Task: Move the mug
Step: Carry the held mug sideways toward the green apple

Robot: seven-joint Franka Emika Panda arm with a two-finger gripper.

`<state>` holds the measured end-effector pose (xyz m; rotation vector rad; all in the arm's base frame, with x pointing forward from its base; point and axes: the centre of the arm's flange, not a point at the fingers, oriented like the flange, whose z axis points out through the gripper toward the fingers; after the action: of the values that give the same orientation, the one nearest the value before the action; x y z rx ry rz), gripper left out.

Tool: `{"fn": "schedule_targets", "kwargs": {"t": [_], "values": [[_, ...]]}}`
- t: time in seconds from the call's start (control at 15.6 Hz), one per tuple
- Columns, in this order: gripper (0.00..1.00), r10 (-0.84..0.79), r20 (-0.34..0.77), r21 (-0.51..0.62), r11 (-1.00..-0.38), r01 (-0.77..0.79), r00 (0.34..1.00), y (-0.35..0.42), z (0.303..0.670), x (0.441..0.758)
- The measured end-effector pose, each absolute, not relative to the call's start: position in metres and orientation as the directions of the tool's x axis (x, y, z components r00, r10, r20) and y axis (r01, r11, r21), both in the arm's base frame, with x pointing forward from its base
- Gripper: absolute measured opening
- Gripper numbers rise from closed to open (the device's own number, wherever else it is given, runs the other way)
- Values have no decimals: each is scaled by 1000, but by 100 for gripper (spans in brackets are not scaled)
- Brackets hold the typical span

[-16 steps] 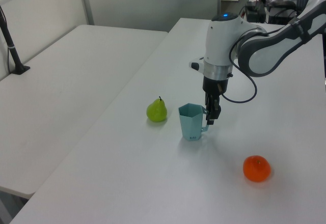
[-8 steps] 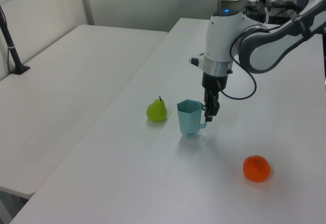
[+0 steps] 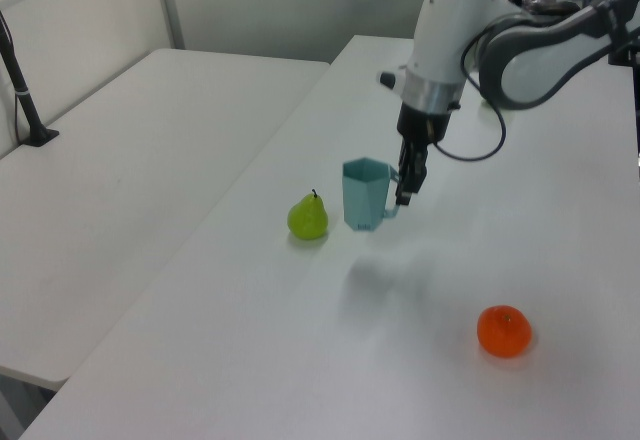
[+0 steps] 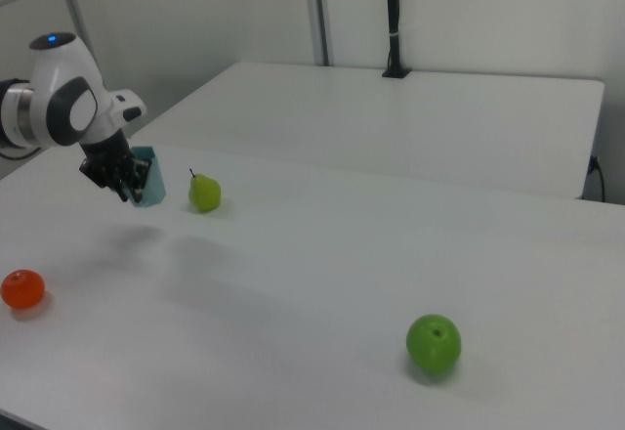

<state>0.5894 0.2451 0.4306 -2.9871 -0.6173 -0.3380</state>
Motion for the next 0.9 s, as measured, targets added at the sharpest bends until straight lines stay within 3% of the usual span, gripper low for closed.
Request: {"fn": "schedule_targets", "kwargs": {"t": [0.45,0.9], "values": [[25,302,230,-3,-950,311,925,179,526,568],[25,196,175,2,-980,199,965,83,561,556]]}}
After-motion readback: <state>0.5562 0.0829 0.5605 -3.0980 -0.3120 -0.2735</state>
